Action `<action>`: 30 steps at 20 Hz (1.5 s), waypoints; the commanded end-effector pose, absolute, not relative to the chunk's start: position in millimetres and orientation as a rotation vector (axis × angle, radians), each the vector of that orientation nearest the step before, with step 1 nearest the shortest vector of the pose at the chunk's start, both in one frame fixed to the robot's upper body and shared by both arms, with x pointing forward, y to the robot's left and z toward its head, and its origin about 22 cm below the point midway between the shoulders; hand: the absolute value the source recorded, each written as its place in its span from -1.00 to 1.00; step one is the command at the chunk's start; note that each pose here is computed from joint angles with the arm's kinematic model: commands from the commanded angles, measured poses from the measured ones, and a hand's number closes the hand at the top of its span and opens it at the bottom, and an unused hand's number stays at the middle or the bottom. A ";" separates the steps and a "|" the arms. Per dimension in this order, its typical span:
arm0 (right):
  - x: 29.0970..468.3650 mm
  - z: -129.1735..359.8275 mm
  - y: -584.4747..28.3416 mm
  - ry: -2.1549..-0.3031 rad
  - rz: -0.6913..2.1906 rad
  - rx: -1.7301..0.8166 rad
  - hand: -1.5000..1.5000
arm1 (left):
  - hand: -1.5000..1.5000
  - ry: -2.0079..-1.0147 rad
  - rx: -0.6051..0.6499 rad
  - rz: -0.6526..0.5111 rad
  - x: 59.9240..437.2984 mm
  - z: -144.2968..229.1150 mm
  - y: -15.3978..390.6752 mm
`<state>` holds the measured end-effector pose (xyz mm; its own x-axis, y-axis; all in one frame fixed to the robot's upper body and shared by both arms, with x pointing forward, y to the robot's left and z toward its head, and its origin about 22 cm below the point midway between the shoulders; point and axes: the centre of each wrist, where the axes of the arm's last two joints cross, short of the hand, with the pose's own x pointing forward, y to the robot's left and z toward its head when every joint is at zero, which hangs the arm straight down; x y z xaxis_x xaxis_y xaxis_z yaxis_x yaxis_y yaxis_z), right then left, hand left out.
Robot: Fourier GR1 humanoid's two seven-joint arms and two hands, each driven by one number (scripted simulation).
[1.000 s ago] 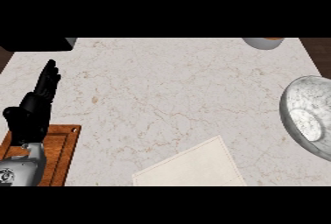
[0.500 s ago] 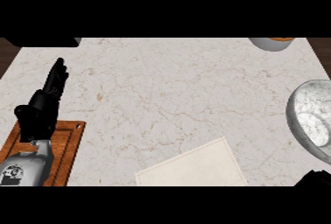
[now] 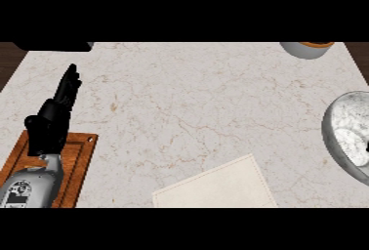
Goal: Pick the lemon from the placemat and place it in the bowl
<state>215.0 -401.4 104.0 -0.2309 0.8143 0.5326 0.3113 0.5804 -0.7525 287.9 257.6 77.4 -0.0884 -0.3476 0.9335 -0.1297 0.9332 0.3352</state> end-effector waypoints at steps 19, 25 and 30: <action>329.9 37.9 -466.1 -1.826 0.392 -0.510 -1.00 | 0.00 -1.674 0.365 -0.170 295.8 80.4 257.4; 302.0 71.9 -525.4 -1.817 0.305 -0.456 -1.00 | 0.00 -1.668 0.374 -0.186 283.3 76.8 264.0; 269.0 86.4 -560.4 -1.818 0.258 -0.341 -1.00 | 0.00 -1.654 0.404 -0.172 303.1 76.0 258.2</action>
<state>292.7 -531.7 68.9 -0.2108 0.4439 0.8709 0.1462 0.8953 -0.4209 292.3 264.0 78.4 -0.0806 -0.3523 0.9324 -0.1444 0.9297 0.3388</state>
